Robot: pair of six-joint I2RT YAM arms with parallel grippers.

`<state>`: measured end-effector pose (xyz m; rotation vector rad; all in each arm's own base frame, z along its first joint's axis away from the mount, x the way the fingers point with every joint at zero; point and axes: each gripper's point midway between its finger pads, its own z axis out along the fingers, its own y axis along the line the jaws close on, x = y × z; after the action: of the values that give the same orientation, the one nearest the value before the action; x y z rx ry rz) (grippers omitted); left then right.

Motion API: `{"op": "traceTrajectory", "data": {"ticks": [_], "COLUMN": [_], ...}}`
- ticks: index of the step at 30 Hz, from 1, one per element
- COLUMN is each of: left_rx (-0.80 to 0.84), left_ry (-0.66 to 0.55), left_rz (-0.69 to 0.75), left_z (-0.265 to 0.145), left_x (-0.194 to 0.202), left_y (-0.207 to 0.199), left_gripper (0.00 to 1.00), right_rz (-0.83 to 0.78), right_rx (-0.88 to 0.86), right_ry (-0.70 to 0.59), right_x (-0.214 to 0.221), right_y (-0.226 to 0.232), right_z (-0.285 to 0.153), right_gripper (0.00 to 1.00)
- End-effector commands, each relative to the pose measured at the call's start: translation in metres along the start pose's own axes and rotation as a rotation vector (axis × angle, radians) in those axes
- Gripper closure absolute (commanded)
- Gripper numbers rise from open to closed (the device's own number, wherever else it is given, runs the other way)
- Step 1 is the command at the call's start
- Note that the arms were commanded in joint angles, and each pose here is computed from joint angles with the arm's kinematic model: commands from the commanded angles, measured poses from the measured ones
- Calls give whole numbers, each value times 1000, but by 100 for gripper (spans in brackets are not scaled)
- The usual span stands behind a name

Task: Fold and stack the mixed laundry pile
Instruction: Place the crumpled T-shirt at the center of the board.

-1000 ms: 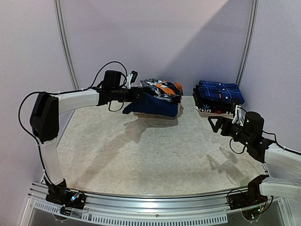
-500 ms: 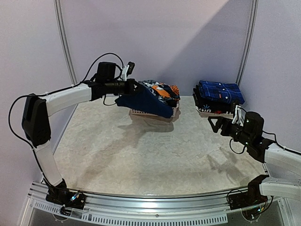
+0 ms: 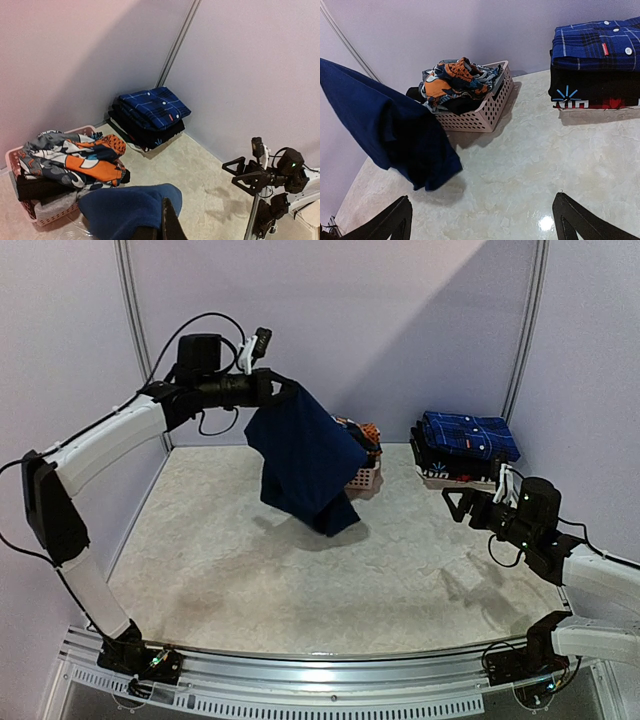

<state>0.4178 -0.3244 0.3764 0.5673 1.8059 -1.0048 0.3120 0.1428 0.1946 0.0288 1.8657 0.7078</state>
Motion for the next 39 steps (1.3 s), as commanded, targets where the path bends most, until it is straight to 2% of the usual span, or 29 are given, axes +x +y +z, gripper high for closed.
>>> {"op": "traceTrajectory", "data": {"ticks": [1, 6, 9, 15, 23, 32, 36, 39], "left_rx": [1, -135, -279, -686, -909, -941, -875, -796], "left_ry": [-100, -89, -64, 44, 264, 552, 650, 680], "left_rz": [116, 152, 158, 135, 157, 143, 104, 83], "left_z": [-48, -85, -109, -157, -168, -136, -106, -75], "left_x": [-34, -25, -14, 20, 77, 165, 203, 224], "left_y": [-37, -32, -15, 41, 66, 100, 106, 101], "left_gripper": [100, 100, 100, 100, 100, 100, 100, 100], "right_rz": [-13, -14, -13, -12, -13, -17, -18, -21], "right_rx": [-3, 1, 1, 3, 15, 29, 35, 43], "right_ry": [-15, -8, -3, 6, 27, 31, 39, 46], "right_x": [-9, -7, -6, -4, 0, 0, 2, 3], "right_y": [5, 4, 3, 3, 0, -3, -4, -6], "right_z": [0, 3, 4, 7, 11, 12, 14, 16], "right_gripper": [1, 1, 1, 1, 1, 1, 1, 1]}}
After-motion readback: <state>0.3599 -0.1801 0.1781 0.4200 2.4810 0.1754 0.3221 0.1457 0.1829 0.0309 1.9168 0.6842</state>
